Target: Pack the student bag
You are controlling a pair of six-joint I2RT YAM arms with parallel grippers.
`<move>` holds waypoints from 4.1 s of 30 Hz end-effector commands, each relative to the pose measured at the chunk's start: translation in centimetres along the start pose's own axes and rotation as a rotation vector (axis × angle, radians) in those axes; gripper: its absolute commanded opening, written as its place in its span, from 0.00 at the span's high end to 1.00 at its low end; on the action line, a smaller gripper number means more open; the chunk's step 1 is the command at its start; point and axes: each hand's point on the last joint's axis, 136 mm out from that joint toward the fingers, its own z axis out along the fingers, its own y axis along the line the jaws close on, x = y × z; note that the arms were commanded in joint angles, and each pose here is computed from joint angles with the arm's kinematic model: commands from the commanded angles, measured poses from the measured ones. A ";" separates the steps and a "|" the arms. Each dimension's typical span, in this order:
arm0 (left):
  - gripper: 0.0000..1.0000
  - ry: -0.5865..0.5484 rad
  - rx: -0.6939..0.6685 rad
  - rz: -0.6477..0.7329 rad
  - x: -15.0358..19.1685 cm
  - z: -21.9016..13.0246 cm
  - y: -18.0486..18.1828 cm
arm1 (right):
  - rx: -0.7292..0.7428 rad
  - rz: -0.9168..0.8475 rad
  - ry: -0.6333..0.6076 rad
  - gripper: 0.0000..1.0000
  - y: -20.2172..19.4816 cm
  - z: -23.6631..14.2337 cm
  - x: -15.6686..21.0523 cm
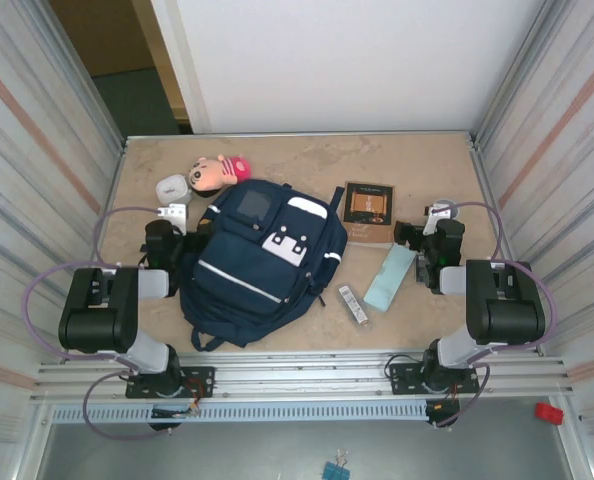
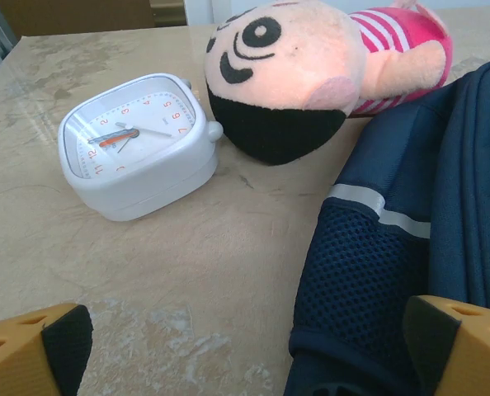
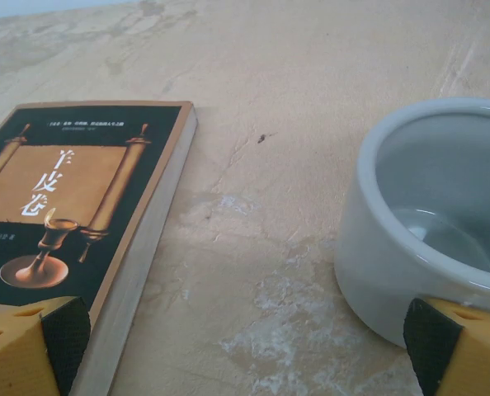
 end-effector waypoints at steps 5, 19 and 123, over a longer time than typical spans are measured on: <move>0.01 -0.011 0.023 0.016 -0.2 -0.2 -0.6 | 0.005 0.013 -0.018 0.01 -0.1 0.2 -0.7; 0.01 -0.009 0.023 0.016 -0.1 -0.2 -0.6 | 0.004 0.012 -0.019 0.01 -0.1 0.2 -0.7; 0.24 0.344 0.398 -0.063 -5.0 -15.5 -10.2 | -0.347 0.384 0.637 0.10 23.2 -11.4 1.6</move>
